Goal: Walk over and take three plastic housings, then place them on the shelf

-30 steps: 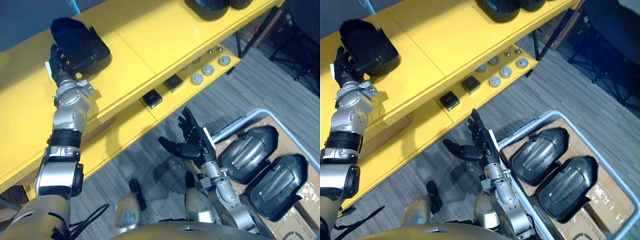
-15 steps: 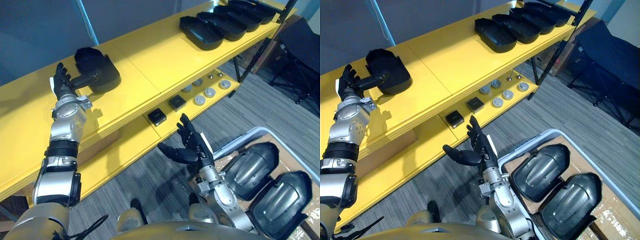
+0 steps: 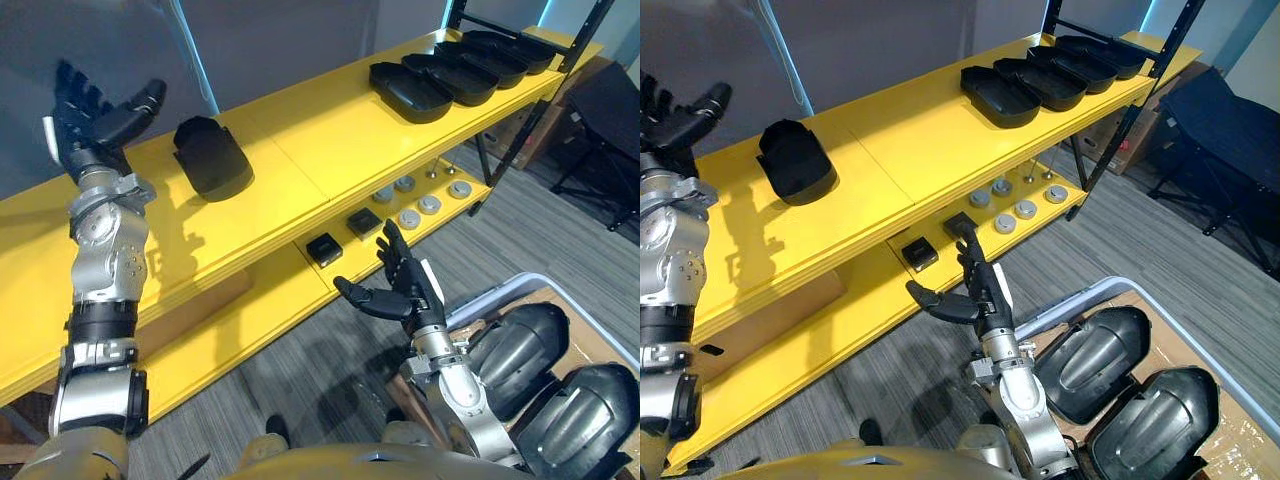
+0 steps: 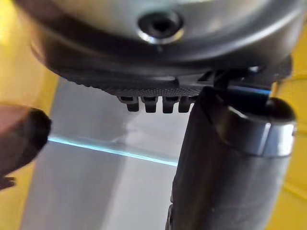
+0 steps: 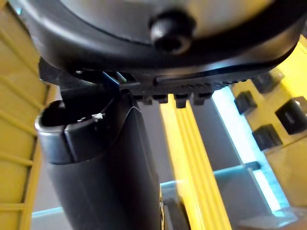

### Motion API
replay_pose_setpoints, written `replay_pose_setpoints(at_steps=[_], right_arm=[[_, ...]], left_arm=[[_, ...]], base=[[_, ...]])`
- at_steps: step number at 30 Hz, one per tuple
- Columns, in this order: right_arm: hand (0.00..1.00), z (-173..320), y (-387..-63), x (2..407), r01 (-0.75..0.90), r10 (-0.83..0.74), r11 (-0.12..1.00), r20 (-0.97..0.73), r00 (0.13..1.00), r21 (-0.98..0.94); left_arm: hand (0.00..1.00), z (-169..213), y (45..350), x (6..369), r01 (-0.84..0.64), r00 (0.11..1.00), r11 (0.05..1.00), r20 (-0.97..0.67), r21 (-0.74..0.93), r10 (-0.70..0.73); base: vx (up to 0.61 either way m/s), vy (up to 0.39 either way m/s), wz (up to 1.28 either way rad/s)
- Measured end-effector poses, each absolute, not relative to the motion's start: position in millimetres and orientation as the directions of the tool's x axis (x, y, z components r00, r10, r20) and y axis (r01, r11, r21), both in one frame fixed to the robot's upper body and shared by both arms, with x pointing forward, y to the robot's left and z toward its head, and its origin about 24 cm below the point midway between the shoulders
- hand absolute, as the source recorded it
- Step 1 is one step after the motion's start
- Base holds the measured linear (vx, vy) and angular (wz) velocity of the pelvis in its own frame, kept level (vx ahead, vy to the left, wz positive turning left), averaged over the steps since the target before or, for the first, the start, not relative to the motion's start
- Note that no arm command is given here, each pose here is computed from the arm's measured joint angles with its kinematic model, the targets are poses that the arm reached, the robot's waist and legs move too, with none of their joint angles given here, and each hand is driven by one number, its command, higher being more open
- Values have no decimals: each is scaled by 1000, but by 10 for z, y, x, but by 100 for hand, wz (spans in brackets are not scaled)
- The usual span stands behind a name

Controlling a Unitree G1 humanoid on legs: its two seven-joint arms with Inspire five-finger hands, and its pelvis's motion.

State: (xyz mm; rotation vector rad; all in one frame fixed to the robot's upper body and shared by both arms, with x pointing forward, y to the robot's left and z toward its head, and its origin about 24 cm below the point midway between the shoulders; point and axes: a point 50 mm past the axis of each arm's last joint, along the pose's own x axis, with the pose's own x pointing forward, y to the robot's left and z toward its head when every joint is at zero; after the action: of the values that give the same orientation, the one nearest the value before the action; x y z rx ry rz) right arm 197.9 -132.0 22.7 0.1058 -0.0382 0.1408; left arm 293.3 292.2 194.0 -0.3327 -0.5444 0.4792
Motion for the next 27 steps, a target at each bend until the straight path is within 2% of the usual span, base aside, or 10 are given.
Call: replay_pose_setpoints(at_steps=[1,3,5,8,11,16,20,27], right_arm=[[100,227,-1339,1980,-126,122,986,46,991,108],[100,222,-1409,1963,-58,52,989,46,998,139],[100,240,-1450,1948,-22,13,987,58,998,157],[100,323,-1473,1964,-4,-14,985,100,995,173],[100,376,-1453,2015,-16,-7,984,127,992,176],[100,478,-1469,2040,67,-93,985,164,982,158],[100,610,-1703,1877,188,-214,972,205,955,142],[100,458,-2147,1469,326,-325,945,102,940,5]], left_arm=[[100,1931,2883,2831,-333,726,829,440,-449,529],[100,1790,2661,2368,-303,646,786,491,-539,585],[100,1623,2493,2037,-326,622,755,473,-569,624],[100,1334,2292,1824,-363,681,722,362,-589,637],[100,1237,2121,1805,-323,745,763,347,-559,570],[100,1267,1856,1864,-133,823,849,421,-512,382],[100,1178,1618,1909,14,882,874,417,-486,218],[100,864,1275,2066,133,955,863,297,-488,20]], base=[[6,-2,-5],[11,-2,2],[5,-9,9],[-58,-11,17],[-97,-7,18],[-51,14,-28],[13,6,-66],[62,-6,-88]])
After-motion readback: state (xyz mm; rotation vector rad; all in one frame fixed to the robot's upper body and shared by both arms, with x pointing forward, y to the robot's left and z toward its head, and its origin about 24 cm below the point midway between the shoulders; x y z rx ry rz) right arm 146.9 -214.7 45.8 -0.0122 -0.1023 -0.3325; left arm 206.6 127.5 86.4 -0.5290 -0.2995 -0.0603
